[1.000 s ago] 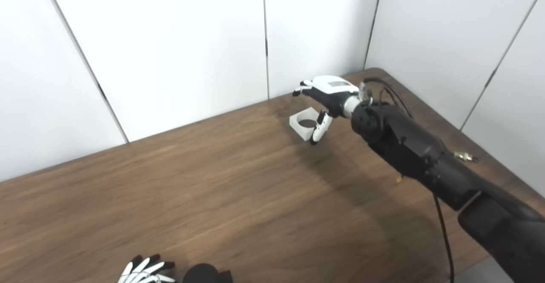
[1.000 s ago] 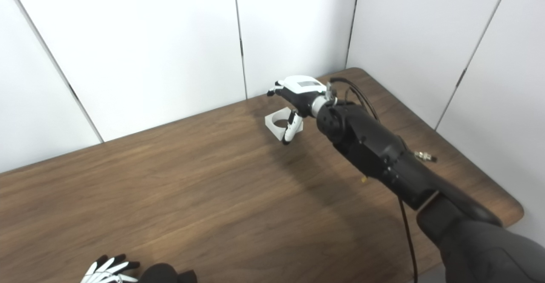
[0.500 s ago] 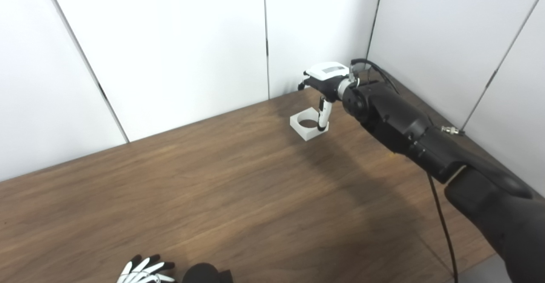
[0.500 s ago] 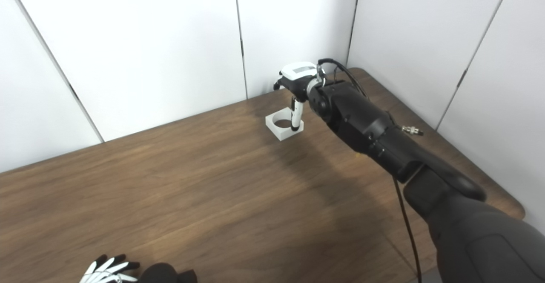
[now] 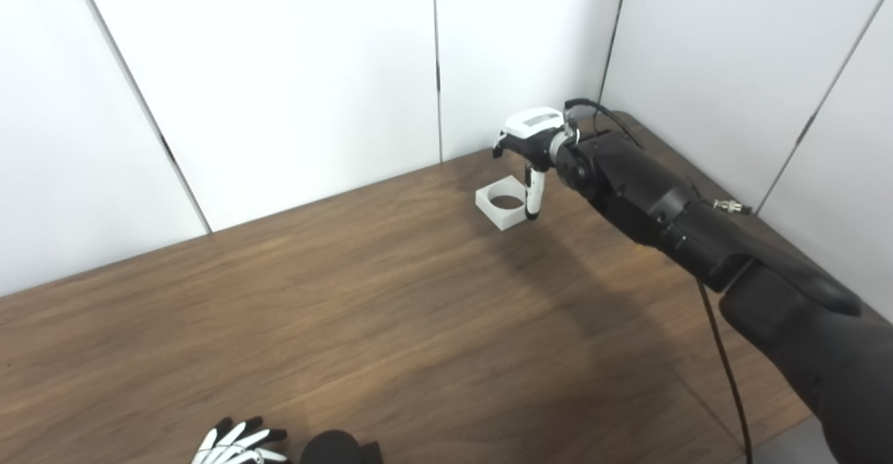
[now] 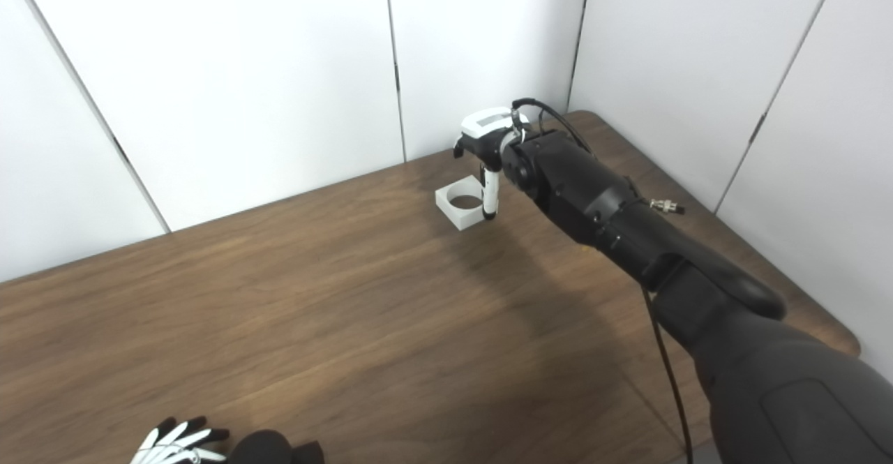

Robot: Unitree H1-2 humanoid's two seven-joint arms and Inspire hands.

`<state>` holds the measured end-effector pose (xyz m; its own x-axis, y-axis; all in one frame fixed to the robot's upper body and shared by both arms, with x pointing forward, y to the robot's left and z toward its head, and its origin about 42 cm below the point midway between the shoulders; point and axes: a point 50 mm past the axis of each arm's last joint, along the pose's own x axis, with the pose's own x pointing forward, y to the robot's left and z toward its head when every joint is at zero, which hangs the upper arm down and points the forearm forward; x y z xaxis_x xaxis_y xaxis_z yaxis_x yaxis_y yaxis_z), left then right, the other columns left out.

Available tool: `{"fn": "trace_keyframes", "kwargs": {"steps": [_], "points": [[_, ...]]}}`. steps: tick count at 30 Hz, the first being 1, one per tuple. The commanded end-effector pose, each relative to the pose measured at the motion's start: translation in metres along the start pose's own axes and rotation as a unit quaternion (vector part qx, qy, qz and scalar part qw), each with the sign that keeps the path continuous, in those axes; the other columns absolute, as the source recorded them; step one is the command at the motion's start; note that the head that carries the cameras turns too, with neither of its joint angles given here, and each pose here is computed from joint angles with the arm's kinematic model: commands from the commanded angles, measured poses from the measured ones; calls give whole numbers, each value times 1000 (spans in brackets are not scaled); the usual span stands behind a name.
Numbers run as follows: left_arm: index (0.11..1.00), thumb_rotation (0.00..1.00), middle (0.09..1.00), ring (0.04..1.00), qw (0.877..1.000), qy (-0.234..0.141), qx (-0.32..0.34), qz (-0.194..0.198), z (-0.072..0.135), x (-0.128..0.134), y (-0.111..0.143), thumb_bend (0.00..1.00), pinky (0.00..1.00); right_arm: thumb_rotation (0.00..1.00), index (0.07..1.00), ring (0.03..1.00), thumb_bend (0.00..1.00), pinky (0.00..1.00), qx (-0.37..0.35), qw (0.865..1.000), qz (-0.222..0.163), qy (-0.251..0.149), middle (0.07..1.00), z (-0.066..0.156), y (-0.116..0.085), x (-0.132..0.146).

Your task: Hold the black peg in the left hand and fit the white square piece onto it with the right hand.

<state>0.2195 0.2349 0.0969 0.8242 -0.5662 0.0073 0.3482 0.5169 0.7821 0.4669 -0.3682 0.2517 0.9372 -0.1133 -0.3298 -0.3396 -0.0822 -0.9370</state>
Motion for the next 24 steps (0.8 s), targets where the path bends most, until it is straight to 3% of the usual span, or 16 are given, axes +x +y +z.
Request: {"fn": "trace_keyframes", "kwargs": {"steps": [1, 24], "points": [[482, 47, 809, 905, 998, 49, 0, -40, -10, -13, -20, 520, 995, 132, 868, 1000, 914, 1000, -15, 999, -45, -2, 971, -3, -36, 0], [483, 49, 805, 900, 998, 54, 9, -40, -5, -11, -21, 522, 1000, 115, 854, 1000, 876, 1000, -16, 999, -35, -17, 964, -1, -20, 3]]}}
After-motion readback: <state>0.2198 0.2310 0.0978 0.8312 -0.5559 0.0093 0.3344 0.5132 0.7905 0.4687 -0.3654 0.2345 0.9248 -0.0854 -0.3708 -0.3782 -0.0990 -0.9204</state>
